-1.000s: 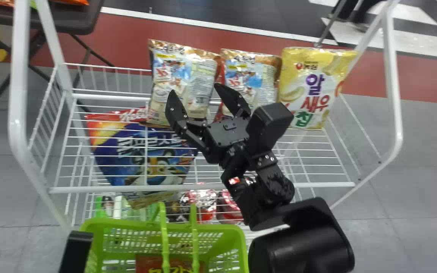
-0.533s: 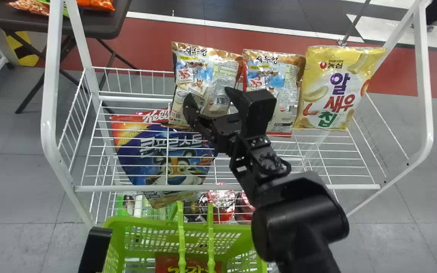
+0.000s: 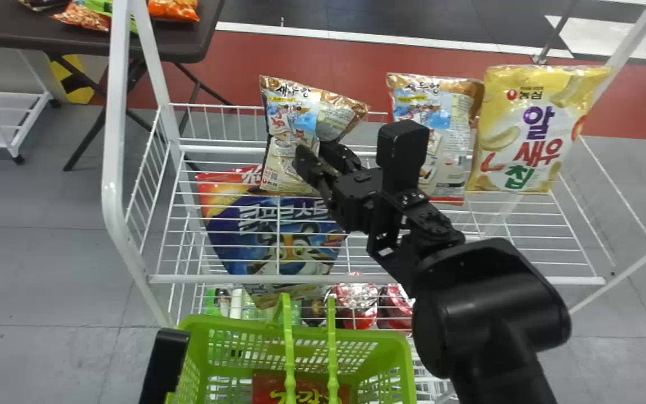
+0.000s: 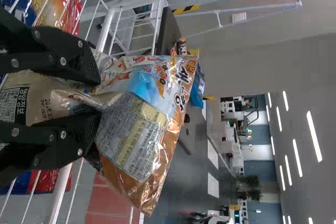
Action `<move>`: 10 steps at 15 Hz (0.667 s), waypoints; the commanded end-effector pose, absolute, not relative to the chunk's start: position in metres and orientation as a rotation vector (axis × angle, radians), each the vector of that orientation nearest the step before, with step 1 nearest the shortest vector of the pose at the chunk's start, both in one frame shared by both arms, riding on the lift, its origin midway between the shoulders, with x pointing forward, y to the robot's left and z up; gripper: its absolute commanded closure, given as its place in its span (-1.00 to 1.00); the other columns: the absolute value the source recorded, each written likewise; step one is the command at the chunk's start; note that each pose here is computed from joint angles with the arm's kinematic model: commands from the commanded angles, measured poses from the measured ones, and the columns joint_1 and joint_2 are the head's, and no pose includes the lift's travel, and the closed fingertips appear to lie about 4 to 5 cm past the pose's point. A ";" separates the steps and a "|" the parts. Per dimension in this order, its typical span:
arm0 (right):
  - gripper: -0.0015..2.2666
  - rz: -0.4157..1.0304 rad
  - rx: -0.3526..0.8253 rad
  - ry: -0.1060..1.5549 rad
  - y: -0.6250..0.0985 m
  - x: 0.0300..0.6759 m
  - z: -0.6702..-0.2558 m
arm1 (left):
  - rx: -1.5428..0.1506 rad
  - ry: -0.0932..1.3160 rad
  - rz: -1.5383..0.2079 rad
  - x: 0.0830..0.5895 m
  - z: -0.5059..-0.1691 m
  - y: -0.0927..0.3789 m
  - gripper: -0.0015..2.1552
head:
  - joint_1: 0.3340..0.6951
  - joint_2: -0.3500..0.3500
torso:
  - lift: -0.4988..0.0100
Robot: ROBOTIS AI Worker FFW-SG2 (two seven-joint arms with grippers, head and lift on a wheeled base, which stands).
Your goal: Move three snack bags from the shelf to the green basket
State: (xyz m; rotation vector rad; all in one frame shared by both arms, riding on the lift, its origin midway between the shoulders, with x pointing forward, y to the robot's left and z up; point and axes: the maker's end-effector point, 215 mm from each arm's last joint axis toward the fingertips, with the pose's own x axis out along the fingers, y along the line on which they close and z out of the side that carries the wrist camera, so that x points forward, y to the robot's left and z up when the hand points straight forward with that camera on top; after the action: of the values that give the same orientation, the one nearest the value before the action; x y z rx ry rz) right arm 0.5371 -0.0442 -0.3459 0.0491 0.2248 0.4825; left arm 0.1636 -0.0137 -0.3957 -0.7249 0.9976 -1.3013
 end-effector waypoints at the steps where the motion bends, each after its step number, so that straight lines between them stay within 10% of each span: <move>1: 0.98 0.484 0.075 0.233 -0.046 0.515 -0.331 | -0.722 0.995 -1.303 0.165 -0.395 -0.014 0.69 | 1.00 -0.28 | 0.78; 10: 0.98 0.479 0.160 0.621 -0.163 0.353 -0.327 | -0.716 0.990 -1.305 0.166 -0.392 -0.022 0.69 | 1.00 -0.77 | 0.78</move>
State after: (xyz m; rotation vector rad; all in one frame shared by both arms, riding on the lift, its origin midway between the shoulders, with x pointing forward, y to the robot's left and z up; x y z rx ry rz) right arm 0.3837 -0.1386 -0.3190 0.1351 0.5338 0.5071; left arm 0.1677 -0.0181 -0.3929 -0.7130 0.9902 -1.2990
